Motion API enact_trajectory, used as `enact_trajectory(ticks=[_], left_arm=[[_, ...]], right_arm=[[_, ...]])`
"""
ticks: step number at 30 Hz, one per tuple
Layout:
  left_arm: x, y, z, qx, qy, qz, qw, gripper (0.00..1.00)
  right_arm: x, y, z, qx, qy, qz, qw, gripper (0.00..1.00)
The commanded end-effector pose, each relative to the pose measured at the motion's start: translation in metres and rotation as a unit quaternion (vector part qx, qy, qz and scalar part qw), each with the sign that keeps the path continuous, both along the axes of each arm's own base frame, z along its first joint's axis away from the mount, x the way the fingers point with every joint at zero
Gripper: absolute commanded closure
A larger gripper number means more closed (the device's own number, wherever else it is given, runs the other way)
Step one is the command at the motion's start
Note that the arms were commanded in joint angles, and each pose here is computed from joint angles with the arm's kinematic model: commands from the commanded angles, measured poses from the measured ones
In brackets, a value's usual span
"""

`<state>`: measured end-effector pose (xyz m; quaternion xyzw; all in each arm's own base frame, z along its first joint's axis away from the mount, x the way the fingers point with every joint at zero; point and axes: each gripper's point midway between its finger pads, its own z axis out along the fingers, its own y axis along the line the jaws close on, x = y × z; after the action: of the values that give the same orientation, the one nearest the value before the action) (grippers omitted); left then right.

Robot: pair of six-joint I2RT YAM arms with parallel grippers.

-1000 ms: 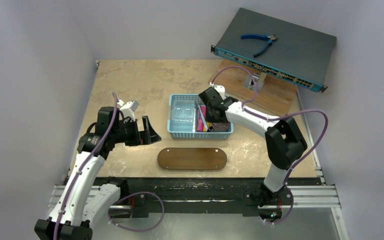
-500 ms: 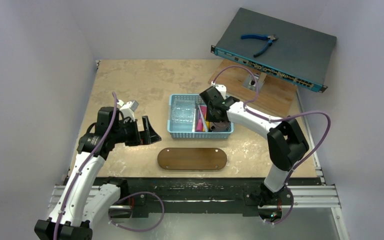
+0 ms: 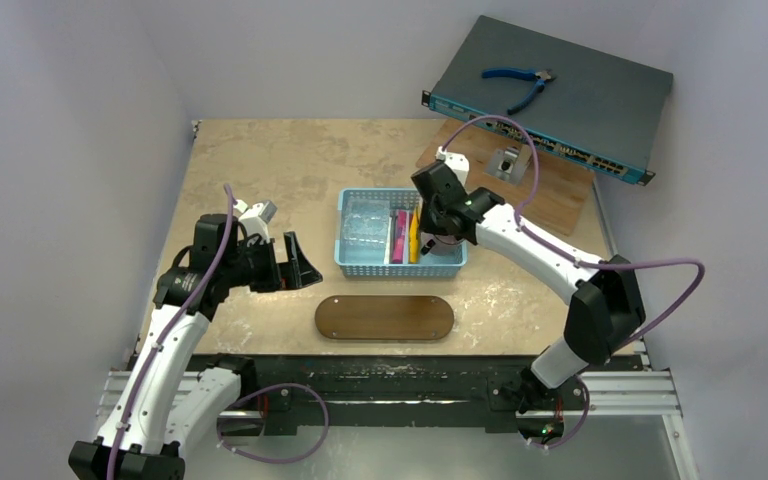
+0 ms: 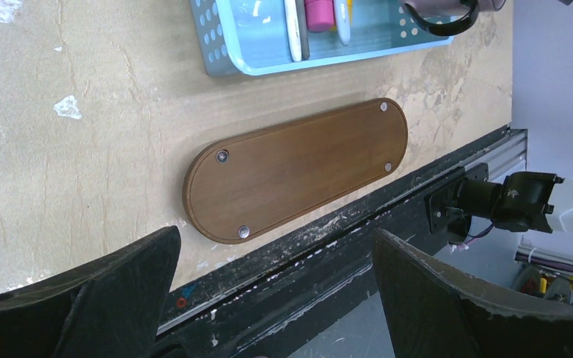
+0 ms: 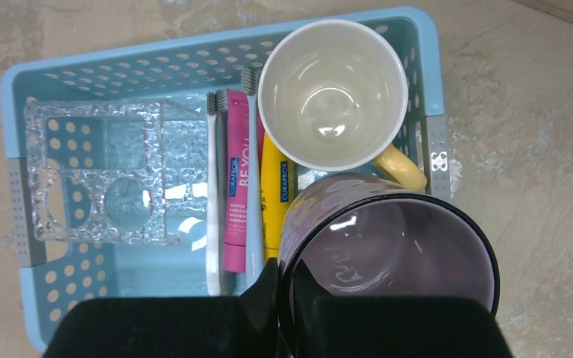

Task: Prepare toiletry sets of a toothbrush and toothpaste on the tray

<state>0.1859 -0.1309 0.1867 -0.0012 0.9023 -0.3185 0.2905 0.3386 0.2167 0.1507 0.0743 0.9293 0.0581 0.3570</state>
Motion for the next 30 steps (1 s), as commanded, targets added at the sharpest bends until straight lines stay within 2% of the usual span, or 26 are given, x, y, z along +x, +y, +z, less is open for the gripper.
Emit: enact_trajectory(ticks=[1, 10, 18, 30], left_arm=[[0.001, -0.003, 0.006, -0.005, -0.020, -0.013, 1.000, 0.00], [0.002, 0.000, 0.007, 0.003, -0.025, -0.003, 1.000, 0.00], [0.002, 0.003, 0.008, 0.009, -0.031, 0.004, 0.999, 0.00], [0.003, 0.012, 0.019, 0.024, -0.061, 0.023, 0.998, 0.00]], right_arm=[[0.009, 0.005, 0.063, 0.032, -0.073, -0.007, 0.997, 1.00], [-0.019, 0.035, 0.092, 0.038, -0.101, 0.037, 0.993, 1.00], [-0.047, 0.056, 0.099, 0.036, -0.106, 0.104, 0.988, 1.00], [-0.102, 0.105, 0.098, 0.014, -0.122, 0.235, 0.964, 1.00]])
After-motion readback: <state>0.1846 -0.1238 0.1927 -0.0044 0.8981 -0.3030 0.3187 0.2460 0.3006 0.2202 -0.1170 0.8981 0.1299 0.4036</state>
